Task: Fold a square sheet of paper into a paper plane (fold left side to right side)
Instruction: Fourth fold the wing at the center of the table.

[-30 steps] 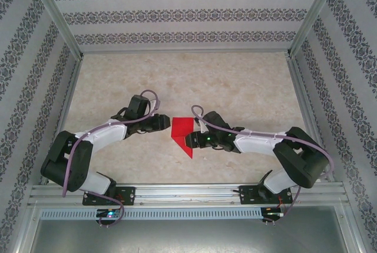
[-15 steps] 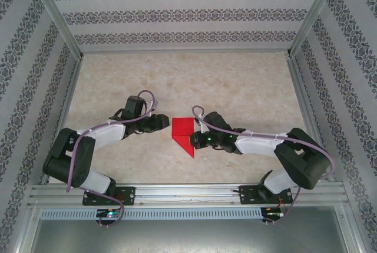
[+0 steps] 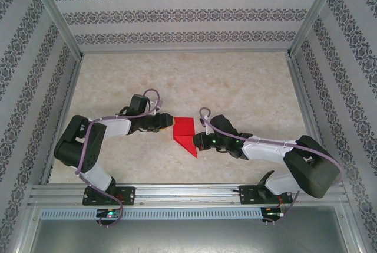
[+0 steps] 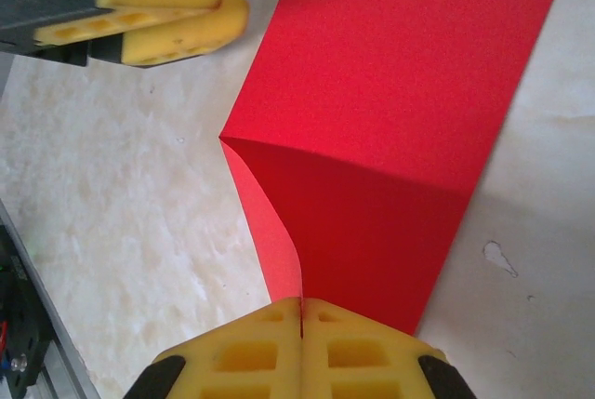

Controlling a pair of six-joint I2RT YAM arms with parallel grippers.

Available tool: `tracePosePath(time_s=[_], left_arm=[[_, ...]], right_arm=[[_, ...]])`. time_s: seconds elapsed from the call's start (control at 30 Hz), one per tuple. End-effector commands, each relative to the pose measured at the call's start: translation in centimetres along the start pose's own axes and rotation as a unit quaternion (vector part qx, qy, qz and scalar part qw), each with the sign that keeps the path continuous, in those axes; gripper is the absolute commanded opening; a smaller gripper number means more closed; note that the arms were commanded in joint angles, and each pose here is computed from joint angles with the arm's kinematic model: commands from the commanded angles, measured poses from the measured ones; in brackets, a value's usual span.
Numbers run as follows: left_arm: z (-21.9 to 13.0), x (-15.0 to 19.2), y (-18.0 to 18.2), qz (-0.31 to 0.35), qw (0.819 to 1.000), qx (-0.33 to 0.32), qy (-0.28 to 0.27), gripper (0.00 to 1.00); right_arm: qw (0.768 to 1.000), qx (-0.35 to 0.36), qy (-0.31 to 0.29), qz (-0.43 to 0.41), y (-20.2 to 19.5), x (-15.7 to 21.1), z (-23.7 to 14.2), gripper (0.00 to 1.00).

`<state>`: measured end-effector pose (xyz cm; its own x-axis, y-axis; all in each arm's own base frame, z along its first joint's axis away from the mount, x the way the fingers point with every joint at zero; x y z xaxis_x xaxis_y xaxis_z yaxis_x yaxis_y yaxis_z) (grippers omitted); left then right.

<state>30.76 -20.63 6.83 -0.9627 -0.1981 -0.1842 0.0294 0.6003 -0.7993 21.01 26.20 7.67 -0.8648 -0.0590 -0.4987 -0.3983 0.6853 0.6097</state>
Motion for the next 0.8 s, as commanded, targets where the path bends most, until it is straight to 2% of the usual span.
tracePosePath(time_s=[0.0,0.27,0.37,0.53,0.67,0.77], left_arm=[[1.2,-0.8,-1.9,0.025,0.999,0.034,0.005,0.41],[2.3,-1.3,-1.2,0.024,1.000,0.018,0.000,0.34],[2.4,-1.3,-1.0,0.023,1.000,0.015,0.002,0.27],[2.0,-1.2,-1.6,0.026,1.000,0.017,-0.001,0.12],[1.6,-1.0,-2.2,0.027,1.000,0.016,0.004,0.10],[1.5,-0.8,-2.9,0.030,0.999,0.019,0.012,0.10]], right_arm=[[1.000,-0.008,-0.017,0.002,0.2,-0.5,-0.4,0.00],[1.000,-0.005,-0.019,0.007,-0.2,-0.3,-0.4,0.00],[1.000,-0.002,-0.018,0.011,-0.4,-0.2,-0.5,0.00],[1.000,0.011,-0.023,0.014,-0.5,-0.5,-1.0,0.18],[0.998,0.059,-0.026,0.008,-1.0,-0.8,-2.7,0.32],[0.993,0.109,-0.032,0.006,-1.3,-1.0,-4.6,0.37]])
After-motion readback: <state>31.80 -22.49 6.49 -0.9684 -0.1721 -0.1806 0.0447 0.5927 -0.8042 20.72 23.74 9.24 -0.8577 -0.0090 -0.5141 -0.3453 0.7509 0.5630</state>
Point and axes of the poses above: each hand's point on the last joint's axis, 136 mm out from that joint toward the fingers, its own z axis out along the fingers, its own y axis along the line the jaws close on, x = y × z, the point moved 2 cm from there along -z, back along the fingers, and after that the axes turned 2 degrees about -z, right-handed, at the moved point
